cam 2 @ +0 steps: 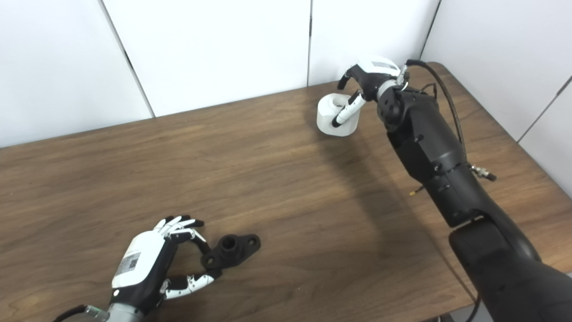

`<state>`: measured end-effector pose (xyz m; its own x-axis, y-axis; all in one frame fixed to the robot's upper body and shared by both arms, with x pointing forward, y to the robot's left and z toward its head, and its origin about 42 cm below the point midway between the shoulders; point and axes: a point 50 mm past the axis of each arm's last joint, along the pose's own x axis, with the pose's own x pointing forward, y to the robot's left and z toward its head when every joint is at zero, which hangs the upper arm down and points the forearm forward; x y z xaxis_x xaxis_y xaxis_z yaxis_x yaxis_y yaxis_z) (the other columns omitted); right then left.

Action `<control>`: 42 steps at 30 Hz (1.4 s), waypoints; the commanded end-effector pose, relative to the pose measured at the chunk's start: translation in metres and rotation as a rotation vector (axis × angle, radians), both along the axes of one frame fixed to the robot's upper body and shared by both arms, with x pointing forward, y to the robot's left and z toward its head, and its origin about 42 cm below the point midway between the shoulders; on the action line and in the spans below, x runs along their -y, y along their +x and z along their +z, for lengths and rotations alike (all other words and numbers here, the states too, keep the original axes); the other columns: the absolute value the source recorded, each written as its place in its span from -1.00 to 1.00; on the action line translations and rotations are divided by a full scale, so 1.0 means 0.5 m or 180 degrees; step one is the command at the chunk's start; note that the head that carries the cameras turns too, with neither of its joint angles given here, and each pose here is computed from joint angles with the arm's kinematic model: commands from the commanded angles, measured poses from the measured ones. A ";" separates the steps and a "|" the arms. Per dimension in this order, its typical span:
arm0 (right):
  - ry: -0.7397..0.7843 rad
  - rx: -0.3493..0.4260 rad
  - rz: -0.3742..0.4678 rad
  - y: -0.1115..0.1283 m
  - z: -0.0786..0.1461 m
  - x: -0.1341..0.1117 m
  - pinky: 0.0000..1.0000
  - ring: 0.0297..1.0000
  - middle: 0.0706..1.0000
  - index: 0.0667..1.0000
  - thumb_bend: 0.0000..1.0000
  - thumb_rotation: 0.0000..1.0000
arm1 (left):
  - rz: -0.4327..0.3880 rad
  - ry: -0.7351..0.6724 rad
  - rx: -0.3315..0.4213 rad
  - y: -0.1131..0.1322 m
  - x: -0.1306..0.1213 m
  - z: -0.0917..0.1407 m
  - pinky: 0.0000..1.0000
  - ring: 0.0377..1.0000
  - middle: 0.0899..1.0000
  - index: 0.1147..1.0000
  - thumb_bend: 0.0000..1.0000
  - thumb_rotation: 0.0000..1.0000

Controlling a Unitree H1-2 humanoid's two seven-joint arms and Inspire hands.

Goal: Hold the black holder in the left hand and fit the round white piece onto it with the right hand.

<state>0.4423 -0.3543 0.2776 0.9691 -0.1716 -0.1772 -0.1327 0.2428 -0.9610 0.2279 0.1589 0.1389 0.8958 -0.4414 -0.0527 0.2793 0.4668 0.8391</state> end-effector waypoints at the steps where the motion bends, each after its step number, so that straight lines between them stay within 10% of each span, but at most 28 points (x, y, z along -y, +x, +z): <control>1: -0.0116 0.0377 0.0054 0.011 0.076 0.005 0.64 0.96 0.84 0.34 0.87 -0.47 | -0.0050 0.0058 -0.0058 -0.009 0.001 -0.004 0.92 0.77 0.59 -0.16 0.03 -0.88; 42: -0.0171 0.0128 0.0027 0.011 0.048 0.011 0.71 0.98 0.86 0.35 0.93 -0.49 | -0.0074 0.0036 -0.0037 -0.009 0.010 0.003 0.91 0.77 0.59 -0.16 0.03 -0.88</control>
<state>0.4419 -0.3569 0.2720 0.9613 -0.1630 -0.2220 -0.1860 0.2105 -0.9597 0.2275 0.1571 0.1402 0.8957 -0.4417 -0.0508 0.2762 0.4634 0.8420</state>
